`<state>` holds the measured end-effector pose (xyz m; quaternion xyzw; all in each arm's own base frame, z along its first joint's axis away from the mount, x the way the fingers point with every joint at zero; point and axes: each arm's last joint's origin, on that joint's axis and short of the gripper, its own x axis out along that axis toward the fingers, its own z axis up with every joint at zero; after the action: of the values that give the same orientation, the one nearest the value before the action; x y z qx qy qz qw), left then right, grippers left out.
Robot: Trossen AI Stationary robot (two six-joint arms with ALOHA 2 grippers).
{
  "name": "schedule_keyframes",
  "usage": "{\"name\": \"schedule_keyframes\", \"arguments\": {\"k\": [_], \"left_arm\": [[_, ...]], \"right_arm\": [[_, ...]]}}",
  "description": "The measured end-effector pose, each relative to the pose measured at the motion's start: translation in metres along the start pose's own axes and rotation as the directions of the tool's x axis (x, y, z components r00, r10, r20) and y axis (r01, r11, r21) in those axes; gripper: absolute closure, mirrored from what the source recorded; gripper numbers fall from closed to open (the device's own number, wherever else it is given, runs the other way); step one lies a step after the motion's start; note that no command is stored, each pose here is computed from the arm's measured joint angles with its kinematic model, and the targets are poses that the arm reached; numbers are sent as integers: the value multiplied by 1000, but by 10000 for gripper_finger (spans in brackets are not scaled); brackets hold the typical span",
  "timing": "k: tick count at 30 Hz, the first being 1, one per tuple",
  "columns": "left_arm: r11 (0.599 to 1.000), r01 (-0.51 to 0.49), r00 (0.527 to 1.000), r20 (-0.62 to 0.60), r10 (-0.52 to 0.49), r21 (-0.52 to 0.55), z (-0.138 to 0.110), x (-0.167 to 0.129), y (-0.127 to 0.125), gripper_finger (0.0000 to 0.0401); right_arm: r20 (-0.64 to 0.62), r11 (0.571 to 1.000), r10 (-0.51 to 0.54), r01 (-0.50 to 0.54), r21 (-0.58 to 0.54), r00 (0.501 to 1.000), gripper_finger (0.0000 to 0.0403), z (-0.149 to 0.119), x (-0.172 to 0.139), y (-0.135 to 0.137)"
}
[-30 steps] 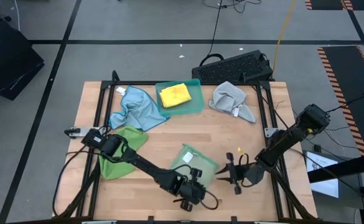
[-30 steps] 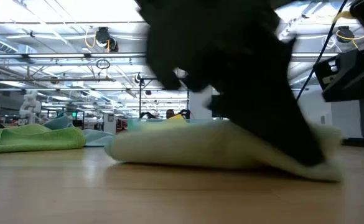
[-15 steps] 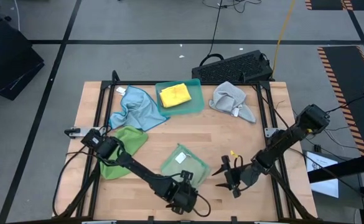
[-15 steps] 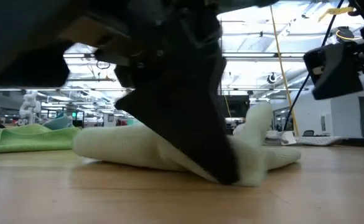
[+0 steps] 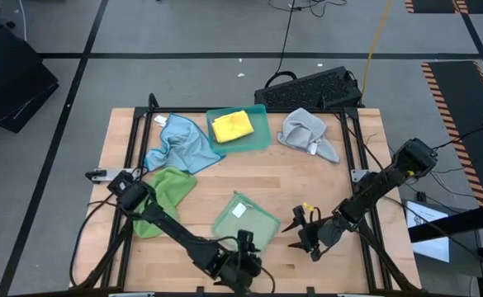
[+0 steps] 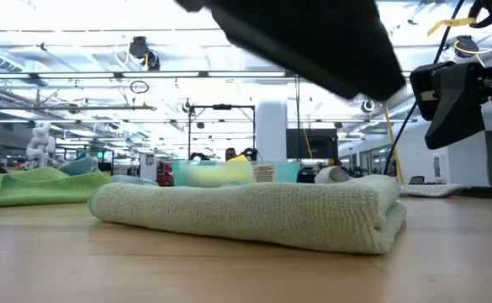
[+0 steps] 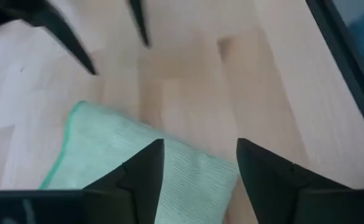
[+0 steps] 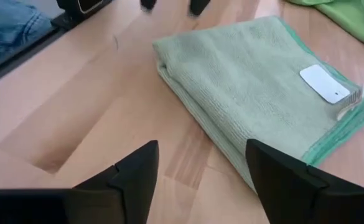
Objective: Fold microfiber towels
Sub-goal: Fold the light green microfiber cloth
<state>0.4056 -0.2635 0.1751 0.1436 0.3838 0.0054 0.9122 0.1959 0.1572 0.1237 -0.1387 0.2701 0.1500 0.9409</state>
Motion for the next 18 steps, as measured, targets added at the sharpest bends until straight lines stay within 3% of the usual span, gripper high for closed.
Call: {"name": "schedule_keyframes", "arguments": {"k": [4,10,18], "left_arm": [[997,7,1000,-4,-7,-71,6,-4,11,195],[997,38,999,-23,-40,-67,5,-3,12,194],[996,44,999,-22,-46,-77,2,-6,5,194]], "right_arm": [[3,998,-5,5,-58,1000,138,0,0,-1],[-1,993,-23,22,-119,1000,116,2,7,-21],[3,958,145,-139,-252,989,138,-3,21,-43]]}}
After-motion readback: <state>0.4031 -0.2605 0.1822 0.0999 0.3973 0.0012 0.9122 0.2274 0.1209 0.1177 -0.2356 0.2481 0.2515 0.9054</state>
